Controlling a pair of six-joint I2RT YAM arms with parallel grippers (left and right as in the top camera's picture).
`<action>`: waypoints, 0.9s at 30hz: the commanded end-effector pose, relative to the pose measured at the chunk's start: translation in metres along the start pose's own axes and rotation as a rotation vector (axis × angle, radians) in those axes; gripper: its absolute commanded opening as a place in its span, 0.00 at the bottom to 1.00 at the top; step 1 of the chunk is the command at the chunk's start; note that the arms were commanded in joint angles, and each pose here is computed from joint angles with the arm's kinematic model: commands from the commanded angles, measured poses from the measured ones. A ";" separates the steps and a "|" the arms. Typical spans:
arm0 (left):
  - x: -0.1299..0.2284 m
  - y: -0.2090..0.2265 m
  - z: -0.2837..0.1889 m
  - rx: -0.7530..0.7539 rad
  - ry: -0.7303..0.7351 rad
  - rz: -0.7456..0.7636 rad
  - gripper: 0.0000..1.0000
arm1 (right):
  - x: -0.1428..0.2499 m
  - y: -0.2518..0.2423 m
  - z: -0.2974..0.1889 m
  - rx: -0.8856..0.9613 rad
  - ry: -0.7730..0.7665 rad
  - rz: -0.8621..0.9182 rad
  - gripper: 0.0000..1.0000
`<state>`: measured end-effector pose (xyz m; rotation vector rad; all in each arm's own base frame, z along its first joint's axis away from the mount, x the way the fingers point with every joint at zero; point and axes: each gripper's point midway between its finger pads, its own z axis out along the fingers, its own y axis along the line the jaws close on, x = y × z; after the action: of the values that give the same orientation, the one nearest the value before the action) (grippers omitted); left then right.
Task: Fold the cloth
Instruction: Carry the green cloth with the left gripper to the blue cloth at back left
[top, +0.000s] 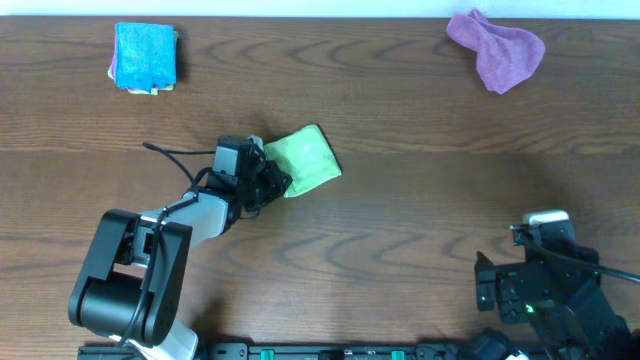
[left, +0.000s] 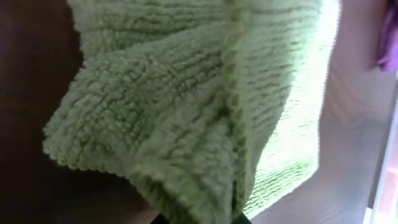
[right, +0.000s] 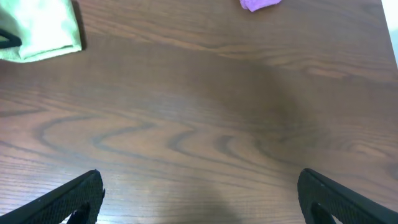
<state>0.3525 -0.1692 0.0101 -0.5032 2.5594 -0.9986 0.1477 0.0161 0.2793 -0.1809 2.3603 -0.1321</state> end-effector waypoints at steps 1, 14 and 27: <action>-0.016 -0.009 -0.004 0.062 -0.022 -0.016 0.06 | -0.001 -0.004 -0.001 0.018 -0.009 0.003 0.99; -0.240 -0.117 -0.136 0.275 -0.607 0.018 0.06 | 0.002 -0.005 -0.001 0.023 0.003 -0.003 0.99; -0.341 -0.039 -0.224 0.107 -1.085 -0.010 0.06 | -0.003 -0.003 -0.001 0.015 -0.019 0.022 0.99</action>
<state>0.5518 0.0750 0.2673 -0.7638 1.5322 -0.6627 0.1491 0.0172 0.2806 -0.1762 2.3527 -0.1256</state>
